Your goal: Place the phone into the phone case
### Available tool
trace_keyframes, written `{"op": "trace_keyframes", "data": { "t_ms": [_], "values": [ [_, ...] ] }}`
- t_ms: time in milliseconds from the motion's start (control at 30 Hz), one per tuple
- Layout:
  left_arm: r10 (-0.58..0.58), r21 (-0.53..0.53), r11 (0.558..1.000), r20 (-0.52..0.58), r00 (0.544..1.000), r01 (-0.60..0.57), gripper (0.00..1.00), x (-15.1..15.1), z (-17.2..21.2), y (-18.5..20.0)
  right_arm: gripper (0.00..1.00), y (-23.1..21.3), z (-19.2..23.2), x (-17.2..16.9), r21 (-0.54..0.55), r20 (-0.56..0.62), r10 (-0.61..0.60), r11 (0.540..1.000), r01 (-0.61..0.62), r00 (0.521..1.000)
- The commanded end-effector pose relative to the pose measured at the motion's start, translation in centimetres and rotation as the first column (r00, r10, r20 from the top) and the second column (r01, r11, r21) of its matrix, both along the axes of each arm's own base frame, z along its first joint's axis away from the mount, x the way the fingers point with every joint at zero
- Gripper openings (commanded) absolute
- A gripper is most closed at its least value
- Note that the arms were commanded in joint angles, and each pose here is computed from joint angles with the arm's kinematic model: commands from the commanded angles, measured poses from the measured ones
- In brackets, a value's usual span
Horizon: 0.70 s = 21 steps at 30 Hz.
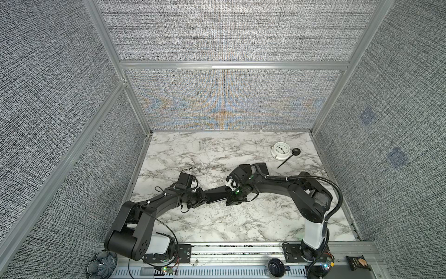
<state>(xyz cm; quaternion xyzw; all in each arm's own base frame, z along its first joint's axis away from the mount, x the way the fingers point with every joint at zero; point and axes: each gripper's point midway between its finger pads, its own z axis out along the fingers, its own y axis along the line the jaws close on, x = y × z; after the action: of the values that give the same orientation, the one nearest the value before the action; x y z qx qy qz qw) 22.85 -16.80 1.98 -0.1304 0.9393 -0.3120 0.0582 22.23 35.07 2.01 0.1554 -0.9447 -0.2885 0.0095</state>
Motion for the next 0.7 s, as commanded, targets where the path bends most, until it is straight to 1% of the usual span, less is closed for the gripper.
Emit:
{"op": "trace_keyframes", "data": {
  "t_ms": [0, 100, 167, 200, 267, 333, 500, 600, 667],
  "values": [
    [0.015, 0.065, 0.998, -0.053, 0.999, -0.011, 0.37, -1.2, -1.2, 1.2, 0.10, -0.6, 0.3, 0.2, -0.028, 0.031, -0.004, 1.000, 0.005, 1.000],
    [0.017, 0.071, 0.997, -0.044, 0.999, -0.014, 0.37, -1.2, -1.0, 1.3, 0.10, -1.6, 2.1, 0.5, -0.060, 0.082, -0.009, 0.998, 0.014, 0.997],
    [0.017, 0.074, 0.997, -0.033, 0.999, -0.014, 0.39, -1.3, -0.6, 1.4, 0.11, -2.8, 3.3, 1.1, -0.107, 0.143, -0.017, 0.994, 0.033, 0.990],
    [0.018, 0.074, 0.997, -0.026, 0.999, -0.016, 0.41, -1.3, -0.4, 1.5, 0.12, -3.3, 3.6, 1.4, -0.128, 0.168, -0.020, 0.991, 0.042, 0.986],
    [0.016, 0.070, 0.997, -0.007, 1.000, -0.016, 0.47, -1.2, 0.0, 1.5, 0.18, -4.2, 4.1, 2.3, -0.171, 0.223, -0.032, 0.983, 0.072, 0.974],
    [0.012, 0.058, 0.998, 0.010, 1.000, -0.013, 0.51, -0.9, 0.4, 1.3, 0.19, -4.4, 4.2, 3.0, -0.192, 0.242, -0.039, 0.978, 0.087, 0.970],
    [0.008, 0.023, 1.000, 0.049, 0.999, -0.009, 0.58, -0.2, 0.9, 0.7, 0.23, -3.6, 4.2, 4.5, -0.166, 0.270, -0.061, 0.980, 0.108, 0.961],
    [0.004, 0.020, 1.000, 0.059, 0.998, -0.005, 0.65, 0.1, 1.0, 0.6, 0.25, -3.5, 3.6, 5.1, -0.172, 0.264, -0.064, 0.979, 0.112, 0.962],
    [0.001, 0.016, 1.000, 0.057, 0.998, -0.002, 0.66, 0.2, 0.9, 0.4, 0.26, -3.4, 3.4, 5.4, -0.166, 0.260, -0.065, 0.980, 0.111, 0.963]
  ]
}}
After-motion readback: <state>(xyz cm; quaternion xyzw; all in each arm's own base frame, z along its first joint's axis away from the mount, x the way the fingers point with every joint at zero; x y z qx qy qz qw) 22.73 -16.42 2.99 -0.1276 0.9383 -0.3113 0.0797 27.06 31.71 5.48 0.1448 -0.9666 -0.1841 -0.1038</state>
